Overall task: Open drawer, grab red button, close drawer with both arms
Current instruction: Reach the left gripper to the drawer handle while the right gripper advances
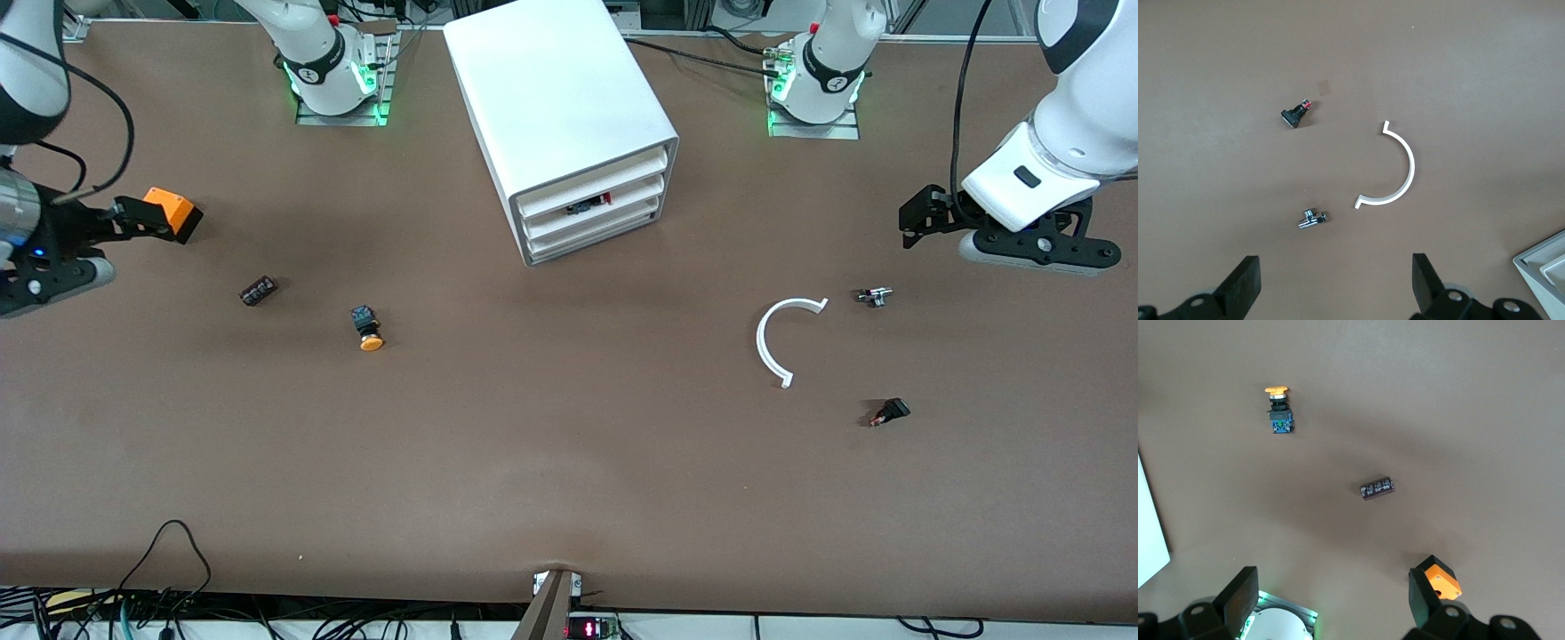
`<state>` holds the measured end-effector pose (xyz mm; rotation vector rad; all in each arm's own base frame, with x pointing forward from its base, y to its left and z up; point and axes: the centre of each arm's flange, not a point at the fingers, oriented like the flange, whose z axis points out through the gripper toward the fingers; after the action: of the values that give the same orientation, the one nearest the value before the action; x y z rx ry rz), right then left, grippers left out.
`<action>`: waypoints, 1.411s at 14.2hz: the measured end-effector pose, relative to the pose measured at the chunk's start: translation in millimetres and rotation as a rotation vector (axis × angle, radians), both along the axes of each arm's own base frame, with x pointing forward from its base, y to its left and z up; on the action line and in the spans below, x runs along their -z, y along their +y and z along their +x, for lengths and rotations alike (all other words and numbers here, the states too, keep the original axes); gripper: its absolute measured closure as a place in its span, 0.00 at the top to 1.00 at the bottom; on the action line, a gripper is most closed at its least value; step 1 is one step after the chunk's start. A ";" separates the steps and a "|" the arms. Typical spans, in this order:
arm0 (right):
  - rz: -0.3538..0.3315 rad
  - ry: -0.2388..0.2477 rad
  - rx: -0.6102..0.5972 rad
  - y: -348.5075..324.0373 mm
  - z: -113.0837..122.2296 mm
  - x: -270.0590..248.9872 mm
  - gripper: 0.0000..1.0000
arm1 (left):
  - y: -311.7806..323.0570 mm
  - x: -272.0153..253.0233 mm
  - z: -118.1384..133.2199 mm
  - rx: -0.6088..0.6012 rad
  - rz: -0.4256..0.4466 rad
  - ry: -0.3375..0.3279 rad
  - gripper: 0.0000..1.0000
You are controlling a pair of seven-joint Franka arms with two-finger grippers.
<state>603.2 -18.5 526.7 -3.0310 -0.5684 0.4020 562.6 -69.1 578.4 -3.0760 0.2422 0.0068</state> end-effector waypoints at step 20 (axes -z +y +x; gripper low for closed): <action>0.008 -0.042 -0.034 20.7 6.1 -5.2 1.00 | -109.8 198.0 -2.5 0.315 -0.639 0.627 1.00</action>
<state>609.3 2.2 531.9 -3.0328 -0.6238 0.3377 560.1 -178.9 380.4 -3.4850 0.9084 1.0842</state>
